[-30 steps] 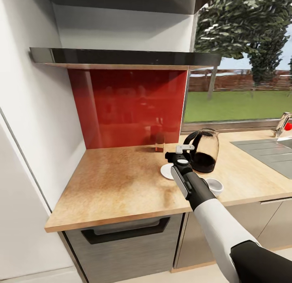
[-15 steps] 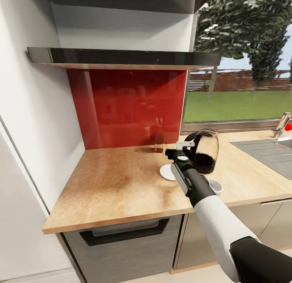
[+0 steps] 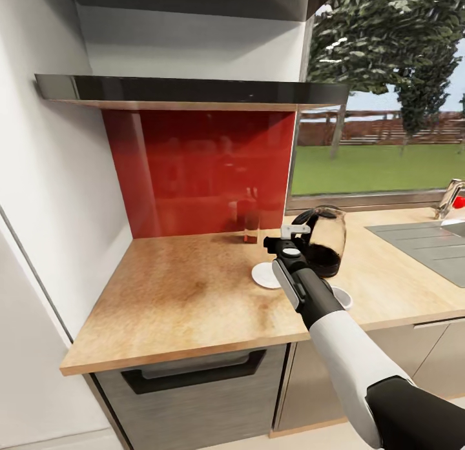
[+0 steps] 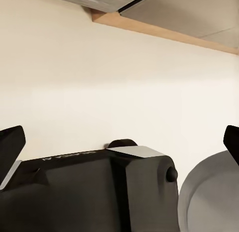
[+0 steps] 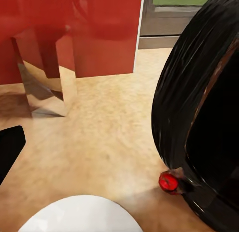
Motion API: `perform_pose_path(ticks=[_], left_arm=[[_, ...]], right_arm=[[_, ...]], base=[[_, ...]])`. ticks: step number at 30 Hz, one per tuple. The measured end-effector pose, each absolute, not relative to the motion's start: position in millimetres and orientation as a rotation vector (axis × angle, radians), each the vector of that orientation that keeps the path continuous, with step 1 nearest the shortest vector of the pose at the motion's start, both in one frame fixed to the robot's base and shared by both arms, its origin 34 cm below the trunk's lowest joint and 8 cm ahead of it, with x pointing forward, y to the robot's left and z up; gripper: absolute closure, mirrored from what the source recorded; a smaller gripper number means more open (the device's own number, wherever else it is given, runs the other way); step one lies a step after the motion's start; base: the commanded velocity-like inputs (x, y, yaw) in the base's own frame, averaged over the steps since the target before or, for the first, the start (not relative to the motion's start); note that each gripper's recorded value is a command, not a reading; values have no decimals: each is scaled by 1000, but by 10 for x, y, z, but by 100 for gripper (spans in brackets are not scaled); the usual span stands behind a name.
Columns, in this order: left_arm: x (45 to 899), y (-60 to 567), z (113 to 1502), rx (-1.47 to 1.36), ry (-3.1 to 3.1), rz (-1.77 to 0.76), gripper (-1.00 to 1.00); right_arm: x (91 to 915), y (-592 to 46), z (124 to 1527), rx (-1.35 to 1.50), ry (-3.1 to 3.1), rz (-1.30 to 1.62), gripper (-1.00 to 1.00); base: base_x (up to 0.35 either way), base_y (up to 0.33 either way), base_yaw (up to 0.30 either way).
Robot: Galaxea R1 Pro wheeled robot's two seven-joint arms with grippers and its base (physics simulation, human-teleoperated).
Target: Set up a coffee station on the kitchen countertop: keep the coffee maker on the countertop, move the bottle of coffee from the kitchen shelf to the counter next to the coffee maker, place a paper coffee filter on top of the coffee maker, put the saucer next to the coffee maker with the coffee cup on the saucer, and place the electric kettle next to the coffee maker.
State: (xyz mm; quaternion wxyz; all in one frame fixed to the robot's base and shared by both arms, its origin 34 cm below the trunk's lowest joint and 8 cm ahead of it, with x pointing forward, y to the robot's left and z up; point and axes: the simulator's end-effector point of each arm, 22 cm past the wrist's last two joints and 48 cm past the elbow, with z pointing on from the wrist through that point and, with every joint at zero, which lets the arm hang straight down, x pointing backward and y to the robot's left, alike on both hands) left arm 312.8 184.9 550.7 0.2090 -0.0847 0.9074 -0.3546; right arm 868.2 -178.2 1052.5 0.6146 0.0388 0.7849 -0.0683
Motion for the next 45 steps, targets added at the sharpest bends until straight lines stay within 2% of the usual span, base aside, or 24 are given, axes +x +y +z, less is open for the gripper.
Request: perform_pose_path(ticks=[45], left_arm=[[3131, 1849, 5507, -236, 2524, -987, -100]], right_arm=[[8683, -1800, 10514, 93, 1811, -158, -100]], base=[[22, 0, 0]])
